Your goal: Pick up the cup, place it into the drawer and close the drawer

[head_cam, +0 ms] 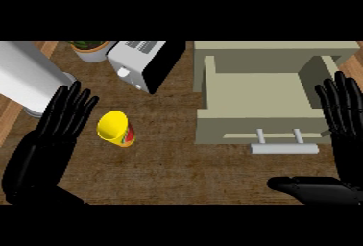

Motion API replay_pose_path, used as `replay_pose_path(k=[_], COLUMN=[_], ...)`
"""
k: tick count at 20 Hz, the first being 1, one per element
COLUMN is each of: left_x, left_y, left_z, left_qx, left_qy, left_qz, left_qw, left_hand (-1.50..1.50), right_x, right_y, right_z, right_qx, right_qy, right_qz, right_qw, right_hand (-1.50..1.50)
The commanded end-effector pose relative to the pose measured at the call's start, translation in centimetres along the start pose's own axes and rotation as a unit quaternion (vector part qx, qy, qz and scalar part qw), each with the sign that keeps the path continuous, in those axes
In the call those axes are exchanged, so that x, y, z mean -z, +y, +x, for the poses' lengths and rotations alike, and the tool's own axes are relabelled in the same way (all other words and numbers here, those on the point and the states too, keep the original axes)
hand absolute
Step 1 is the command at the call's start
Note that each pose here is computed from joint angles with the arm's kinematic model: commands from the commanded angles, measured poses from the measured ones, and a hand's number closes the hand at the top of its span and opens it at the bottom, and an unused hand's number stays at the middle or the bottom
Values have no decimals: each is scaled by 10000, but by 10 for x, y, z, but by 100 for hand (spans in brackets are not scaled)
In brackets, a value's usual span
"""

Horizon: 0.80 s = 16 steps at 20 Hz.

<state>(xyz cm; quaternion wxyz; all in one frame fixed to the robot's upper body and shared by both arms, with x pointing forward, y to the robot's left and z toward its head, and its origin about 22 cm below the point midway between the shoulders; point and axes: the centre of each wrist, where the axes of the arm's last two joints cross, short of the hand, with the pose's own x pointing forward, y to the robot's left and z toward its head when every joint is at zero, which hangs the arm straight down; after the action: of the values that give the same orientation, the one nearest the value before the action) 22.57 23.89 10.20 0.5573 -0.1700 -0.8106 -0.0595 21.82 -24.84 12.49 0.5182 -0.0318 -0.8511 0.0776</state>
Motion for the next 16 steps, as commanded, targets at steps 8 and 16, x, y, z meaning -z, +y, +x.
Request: replay_pose_path(k=[8,16], left_x=[-15,-13], left_y=[33,70], left_z=[-35,-89], left_qx=[-197,226], left_qy=[549,964], left_qz=[332,769], left_qw=[9977,9921], left_hand=[-150,-150], right_x=[-10,1], right_y=[-3,18], right_z=[-13,-14], right_qx=[-64,-234], right_qy=[44,60], right_qz=[118,174], right_qw=[9999,9996], right_hand=[-150,-150])
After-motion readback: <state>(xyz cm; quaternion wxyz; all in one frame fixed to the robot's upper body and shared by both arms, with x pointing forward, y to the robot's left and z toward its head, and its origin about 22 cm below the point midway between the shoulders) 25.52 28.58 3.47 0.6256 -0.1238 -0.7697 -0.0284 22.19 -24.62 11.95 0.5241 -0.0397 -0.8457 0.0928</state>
